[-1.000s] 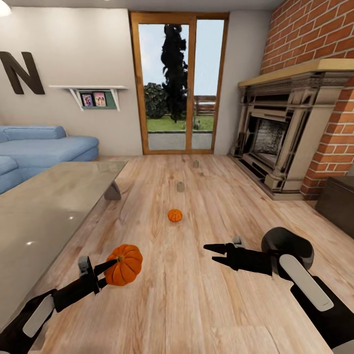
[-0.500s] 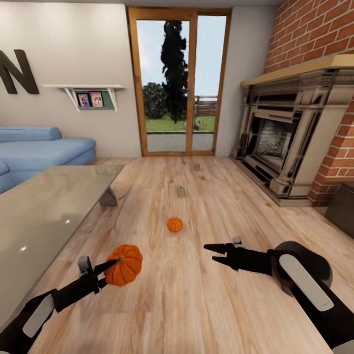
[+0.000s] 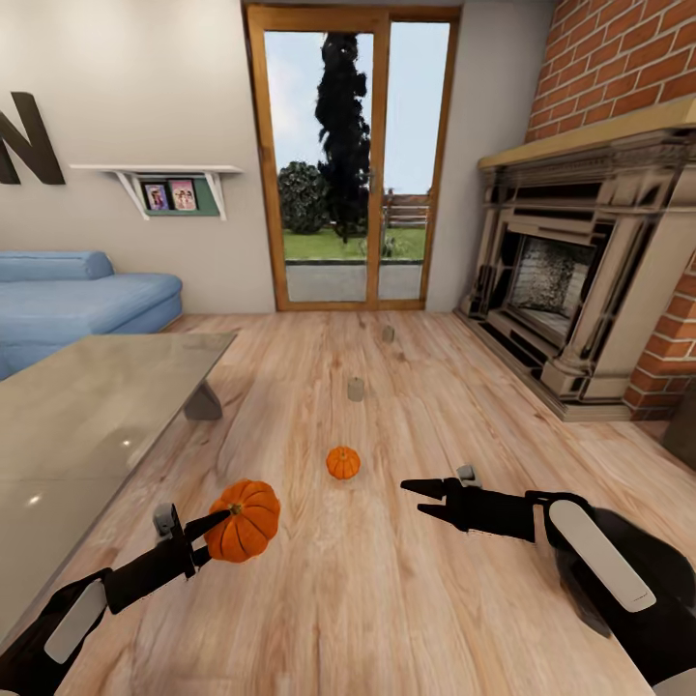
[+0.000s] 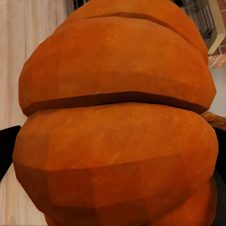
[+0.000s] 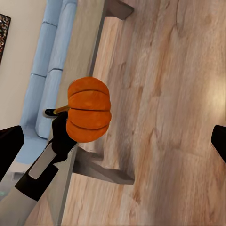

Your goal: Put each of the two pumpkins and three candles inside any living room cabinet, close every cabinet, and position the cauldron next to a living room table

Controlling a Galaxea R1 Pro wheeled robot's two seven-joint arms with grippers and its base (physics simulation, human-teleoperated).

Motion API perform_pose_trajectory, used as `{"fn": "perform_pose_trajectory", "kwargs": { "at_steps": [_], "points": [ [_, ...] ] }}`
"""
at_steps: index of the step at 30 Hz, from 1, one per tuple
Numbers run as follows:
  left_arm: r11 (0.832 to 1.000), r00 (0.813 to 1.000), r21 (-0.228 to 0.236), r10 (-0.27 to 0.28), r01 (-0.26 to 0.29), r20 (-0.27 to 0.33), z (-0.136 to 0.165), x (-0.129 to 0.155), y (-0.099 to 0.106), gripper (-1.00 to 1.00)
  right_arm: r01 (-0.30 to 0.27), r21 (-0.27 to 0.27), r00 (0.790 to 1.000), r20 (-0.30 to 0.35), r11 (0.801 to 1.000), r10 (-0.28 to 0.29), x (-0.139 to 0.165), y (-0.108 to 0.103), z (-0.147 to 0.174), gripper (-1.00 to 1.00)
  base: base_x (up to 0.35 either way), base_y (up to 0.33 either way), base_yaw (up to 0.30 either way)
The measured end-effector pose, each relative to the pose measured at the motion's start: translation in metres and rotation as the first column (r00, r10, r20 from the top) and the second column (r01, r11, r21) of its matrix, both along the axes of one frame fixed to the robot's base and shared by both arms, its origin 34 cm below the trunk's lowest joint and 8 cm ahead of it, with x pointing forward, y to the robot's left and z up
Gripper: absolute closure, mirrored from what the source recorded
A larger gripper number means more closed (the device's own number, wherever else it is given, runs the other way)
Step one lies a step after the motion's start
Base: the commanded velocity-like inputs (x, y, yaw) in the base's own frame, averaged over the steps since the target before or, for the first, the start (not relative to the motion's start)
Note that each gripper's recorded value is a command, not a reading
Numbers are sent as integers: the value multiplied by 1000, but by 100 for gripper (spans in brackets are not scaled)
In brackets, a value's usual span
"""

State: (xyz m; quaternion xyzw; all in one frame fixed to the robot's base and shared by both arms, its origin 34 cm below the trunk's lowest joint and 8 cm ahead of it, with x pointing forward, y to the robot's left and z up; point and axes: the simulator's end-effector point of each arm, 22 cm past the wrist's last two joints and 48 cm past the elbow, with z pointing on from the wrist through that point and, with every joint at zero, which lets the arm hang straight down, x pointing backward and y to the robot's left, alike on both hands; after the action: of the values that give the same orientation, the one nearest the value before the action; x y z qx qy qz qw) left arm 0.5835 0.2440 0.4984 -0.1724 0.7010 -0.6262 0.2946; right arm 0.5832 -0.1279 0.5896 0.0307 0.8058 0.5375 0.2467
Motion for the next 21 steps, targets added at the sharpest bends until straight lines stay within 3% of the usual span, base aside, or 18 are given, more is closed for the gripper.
{"fn": "perform_pose_trajectory", "kwargs": {
  "at_steps": [21],
  "points": [
    [1000,1000,-1,0,0,0,0,0,0,100,8,-7,1000,-7,1000,-9,1,-2,-4,-100,342,0,0]
  ]
}}
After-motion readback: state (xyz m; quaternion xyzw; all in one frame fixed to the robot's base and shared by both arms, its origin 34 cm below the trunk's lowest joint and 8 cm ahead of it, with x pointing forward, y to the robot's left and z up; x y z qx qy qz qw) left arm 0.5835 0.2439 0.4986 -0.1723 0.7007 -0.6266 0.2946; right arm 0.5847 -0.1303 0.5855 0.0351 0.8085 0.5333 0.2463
